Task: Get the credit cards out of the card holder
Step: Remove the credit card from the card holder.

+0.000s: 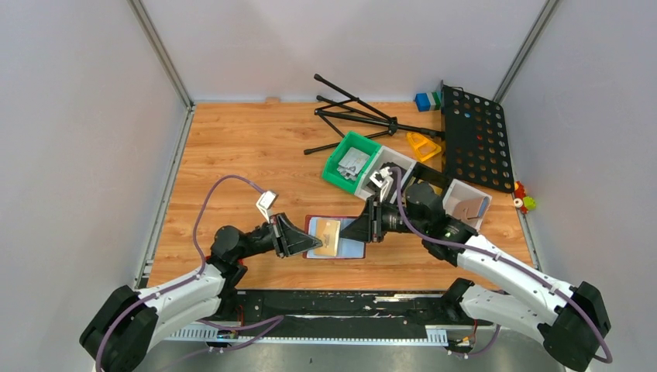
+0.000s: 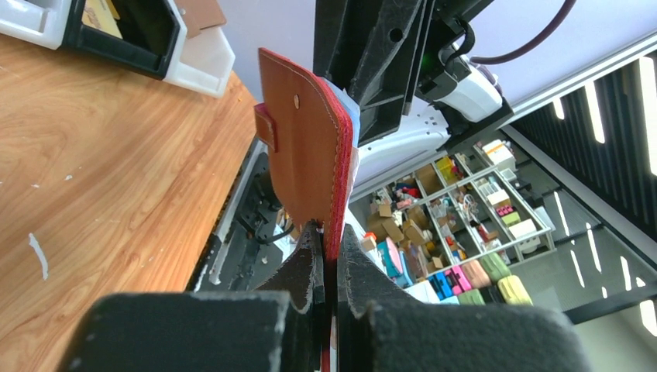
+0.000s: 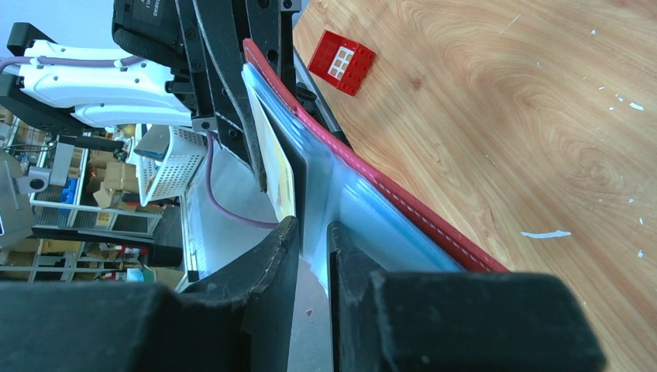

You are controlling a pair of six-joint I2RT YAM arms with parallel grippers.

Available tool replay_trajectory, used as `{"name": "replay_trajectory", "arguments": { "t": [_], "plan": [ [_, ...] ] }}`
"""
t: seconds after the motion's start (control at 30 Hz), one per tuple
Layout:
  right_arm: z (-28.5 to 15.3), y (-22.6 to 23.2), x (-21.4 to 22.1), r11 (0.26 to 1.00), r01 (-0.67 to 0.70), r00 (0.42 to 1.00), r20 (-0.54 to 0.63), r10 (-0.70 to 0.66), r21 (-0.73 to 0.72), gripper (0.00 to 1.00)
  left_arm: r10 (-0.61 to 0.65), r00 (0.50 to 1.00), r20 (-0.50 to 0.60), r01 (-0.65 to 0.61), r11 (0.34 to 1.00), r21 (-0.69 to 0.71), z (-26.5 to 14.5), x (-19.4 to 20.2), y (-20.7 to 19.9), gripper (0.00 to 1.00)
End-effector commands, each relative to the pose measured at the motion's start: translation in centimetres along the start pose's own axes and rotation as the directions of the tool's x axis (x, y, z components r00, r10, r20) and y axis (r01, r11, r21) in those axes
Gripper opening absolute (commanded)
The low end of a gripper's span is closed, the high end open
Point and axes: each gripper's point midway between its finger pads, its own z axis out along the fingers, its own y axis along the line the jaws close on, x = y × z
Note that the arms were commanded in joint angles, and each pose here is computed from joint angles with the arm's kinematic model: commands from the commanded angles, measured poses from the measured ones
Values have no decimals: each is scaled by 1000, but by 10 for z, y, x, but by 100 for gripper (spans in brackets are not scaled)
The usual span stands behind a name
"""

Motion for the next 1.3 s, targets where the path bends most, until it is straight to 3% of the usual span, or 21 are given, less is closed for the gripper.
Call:
{"name": "replay_trajectory", "arguments": {
  "t": [0.0, 0.17, 0.37, 0.53, 0.7, 0.97, 1.1, 1.27],
  "plan": [
    [5, 21, -16, 996, 39, 998, 43, -36, -79, 21, 51, 999, -15, -49, 993, 105, 8, -3, -29, 0],
    [6, 29, -17, 992, 46, 998, 47, -41, -116, 20, 45, 999, -17, -42, 991, 123, 10, -4, -32, 0],
    [8, 29, -15, 992, 36, 999, 32, -32, -123, 8, 46, 999, -22, -42, 988, 148, 11, -3, -39, 0],
    [7, 35, -15, 986, 26, 999, 39, -20, -162, 4, 46, 999, -11, -43, 987, 158, 11, -5, -41, 0],
    [7, 43, -13, 976, 27, 999, 29, -21, -214, 11, 39, 999, -20, -35, 988, 148, 14, -5, -38, 0],
    [16, 44, -1, 967, 5, 999, -36, -15, -253, 11, 38, 999, 25, -41, 990, 132, 15, -12, -35, 0],
    [16, 44, -2, 968, 13, 999, -28, -21, -249, 0, 38, 999, 26, -41, 991, 127, 15, -12, -34, 0],
    [12, 31, -3, 987, 11, 1000, -12, -13, -157, 0, 35, 996, 81, -42, 995, 91, 10, -16, -26, 12]
  ]
}}
